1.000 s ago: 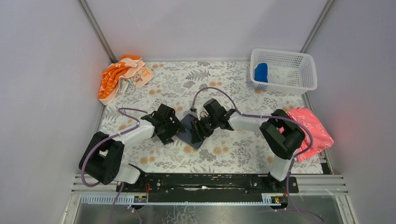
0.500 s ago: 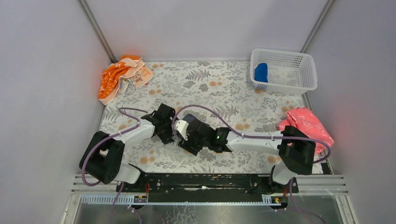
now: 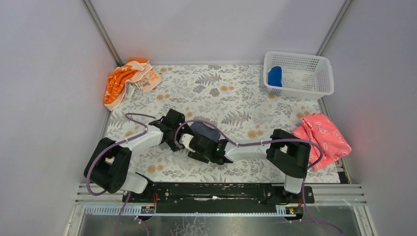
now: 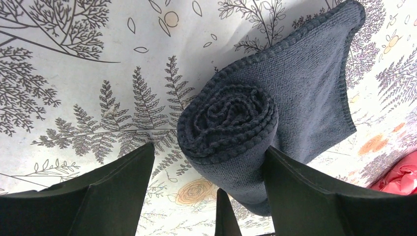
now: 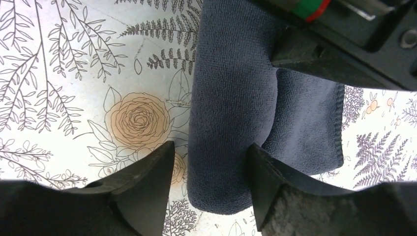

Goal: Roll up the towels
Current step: Roll the towel at the center of the board.

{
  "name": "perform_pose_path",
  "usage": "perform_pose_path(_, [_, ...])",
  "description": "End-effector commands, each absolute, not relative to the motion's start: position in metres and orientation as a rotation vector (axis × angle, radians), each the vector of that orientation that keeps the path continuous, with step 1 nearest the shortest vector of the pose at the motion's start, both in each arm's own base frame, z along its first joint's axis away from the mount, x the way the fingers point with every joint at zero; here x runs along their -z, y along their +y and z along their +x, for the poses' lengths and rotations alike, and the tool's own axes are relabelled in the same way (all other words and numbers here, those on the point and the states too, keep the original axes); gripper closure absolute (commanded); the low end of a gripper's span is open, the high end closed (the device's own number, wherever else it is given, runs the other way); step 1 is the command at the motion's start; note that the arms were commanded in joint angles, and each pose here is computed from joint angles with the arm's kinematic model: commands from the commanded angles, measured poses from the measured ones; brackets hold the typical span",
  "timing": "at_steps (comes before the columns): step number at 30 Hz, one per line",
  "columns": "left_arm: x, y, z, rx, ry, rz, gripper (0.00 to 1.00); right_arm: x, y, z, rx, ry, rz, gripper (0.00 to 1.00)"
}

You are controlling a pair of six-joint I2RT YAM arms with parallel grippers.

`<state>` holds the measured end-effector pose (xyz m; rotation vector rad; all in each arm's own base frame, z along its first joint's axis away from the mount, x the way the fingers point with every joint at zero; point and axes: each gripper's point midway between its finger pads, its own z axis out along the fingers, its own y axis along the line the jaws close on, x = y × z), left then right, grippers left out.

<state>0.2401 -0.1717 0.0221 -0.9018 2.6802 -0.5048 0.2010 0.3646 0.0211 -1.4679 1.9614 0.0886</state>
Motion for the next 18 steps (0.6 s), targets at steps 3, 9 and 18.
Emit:
perform_pose_path(3, [0.006, -0.149, 0.218, 0.305, 2.757, -0.903, 0.21, 0.008, 0.346, 0.195, -0.108, 2.088, -1.513, 0.50])
perform_pose_path(9, [-0.018, -0.143, 0.228, 0.343, 2.670, -0.923, 0.15, 0.000, 0.354, 0.171, -0.494, 2.257, -1.539, 0.63])
perform_pose_path(18, [-0.060, -0.124, 0.226, 0.440, 2.499, -1.011, 0.06, -0.022, 0.368, 0.147, -1.086, 2.454, -1.481, 0.71])
